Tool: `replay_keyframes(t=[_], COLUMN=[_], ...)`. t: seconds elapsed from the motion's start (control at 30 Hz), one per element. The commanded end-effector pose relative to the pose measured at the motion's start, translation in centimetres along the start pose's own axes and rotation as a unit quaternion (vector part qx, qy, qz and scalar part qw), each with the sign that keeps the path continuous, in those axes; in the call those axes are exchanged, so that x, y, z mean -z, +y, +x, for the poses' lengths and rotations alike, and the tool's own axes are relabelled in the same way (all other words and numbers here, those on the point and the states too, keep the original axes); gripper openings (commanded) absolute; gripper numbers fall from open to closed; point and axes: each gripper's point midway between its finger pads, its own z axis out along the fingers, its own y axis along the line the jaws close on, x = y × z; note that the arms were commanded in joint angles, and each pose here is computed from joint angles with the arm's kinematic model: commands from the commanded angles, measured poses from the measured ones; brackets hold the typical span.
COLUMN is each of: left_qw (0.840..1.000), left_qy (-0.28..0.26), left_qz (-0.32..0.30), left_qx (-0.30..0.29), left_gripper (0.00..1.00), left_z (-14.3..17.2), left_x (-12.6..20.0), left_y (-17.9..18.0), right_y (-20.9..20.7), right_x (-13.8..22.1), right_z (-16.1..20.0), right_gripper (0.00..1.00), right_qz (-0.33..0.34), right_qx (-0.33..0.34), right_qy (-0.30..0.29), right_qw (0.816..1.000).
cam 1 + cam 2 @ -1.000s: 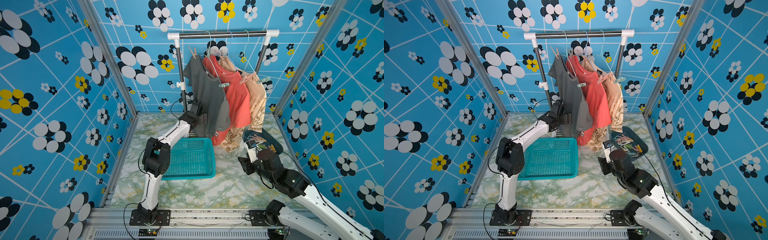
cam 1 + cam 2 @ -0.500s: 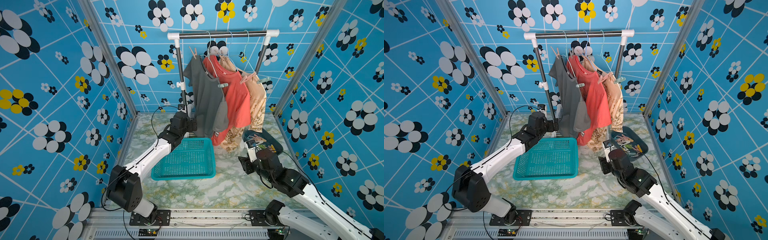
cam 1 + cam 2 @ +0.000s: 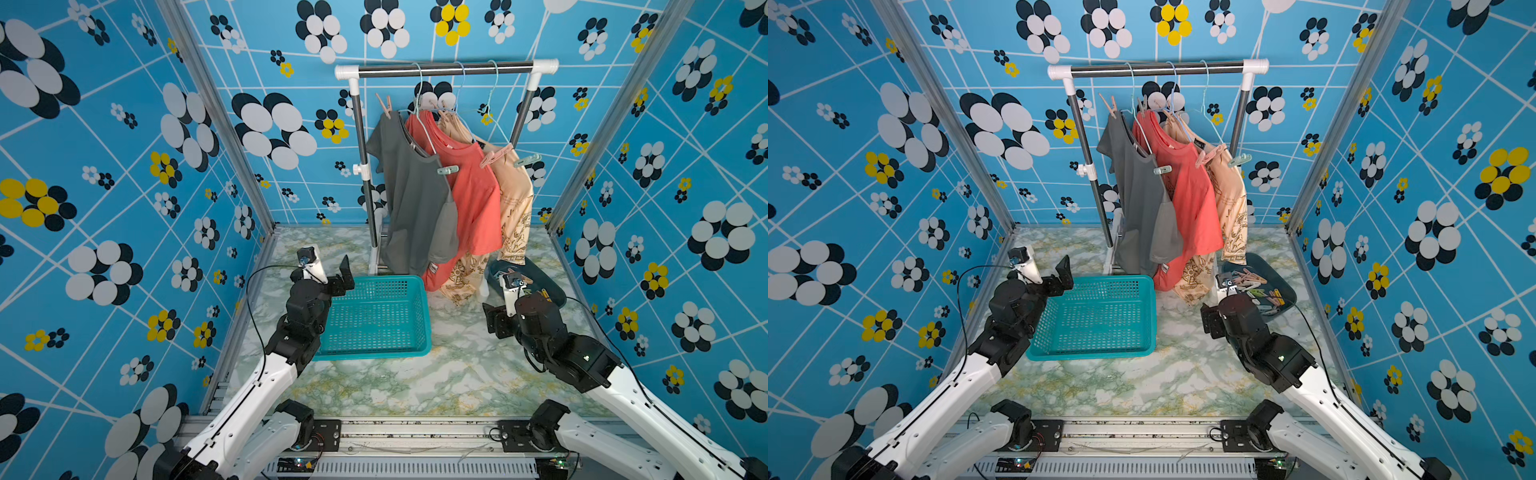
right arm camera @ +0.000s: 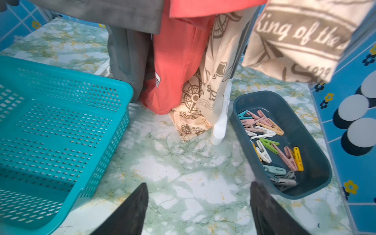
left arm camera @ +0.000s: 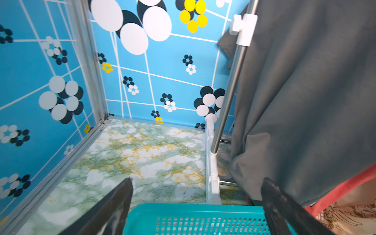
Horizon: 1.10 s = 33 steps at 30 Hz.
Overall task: Use clothespins to secure the t-shirt on both sides of the hanger
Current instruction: Reset both arms
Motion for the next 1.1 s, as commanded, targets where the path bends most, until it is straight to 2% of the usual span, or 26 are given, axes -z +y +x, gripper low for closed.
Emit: replay_keyframes(t=[0.0,0.1,0.23,0.3,0.4,0.53,0.63,0.8,0.93,1.07], left_qw=[0.999,0.998,0.993,0.992,0.992,0.990,0.990,0.987,0.985,0.982], left_qy=[-0.024,-0.045,-0.107,-0.098,-0.059,-0.055,-0.045,0.016,0.035,0.052], left_qz=[-0.026,-0.032,-0.020,-0.048,-0.078,-0.098,-0.111,-0.099,-0.116,-0.124], left_qx=[0.008,-0.008,-0.043,-0.055,-0.084,-0.085,-0.080,-0.125,-0.127,-0.131], left_gripper=[0.99,0.99,0.99,0.99,0.99,0.99,0.99,0.99,0.99,0.99], left_z=[-0.1,0.8,1.8,2.6,3.9,4.4,5.3,8.9,11.1,12.3], left_x=[0.9,1.7,2.8,2.8,2.4,2.4,2.2,1.1,1.0,0.5], left_y=[1.7,2.6,3.1,4.2,5.3,6.3,7.0,7.1,8.1,8.7], right_y=[-1.7,-1.7,-2.4,-3.4,-3.7,-4.6,-5.1,-5.3,-5.3,-6.0], right_x=[0.1,-0.2,-0.5,-0.5,-0.7,-1.2,-2.4,-5.3,-7.2,-8.3], right_z=[-2.2,-2.4,-3.2,-3.5,-3.8,-3.1,-1.4,1.8,3.7,5.0], right_gripper=[0.99,1.00,0.99,0.99,0.99,0.99,0.99,1.00,1.00,0.99], right_qz=[0.049,0.056,0.083,0.113,0.118,0.128,0.135,0.149,0.136,0.132], right_qx=[-0.009,-0.002,-0.010,-0.021,-0.024,-0.045,-0.047,-0.028,-0.028,-0.043], right_qy=[-0.027,-0.023,-0.040,-0.065,-0.106,-0.147,-0.134,-0.077,-0.038,-0.031], right_qw=[0.998,0.998,0.996,0.991,0.987,0.980,0.981,0.985,0.990,0.990])
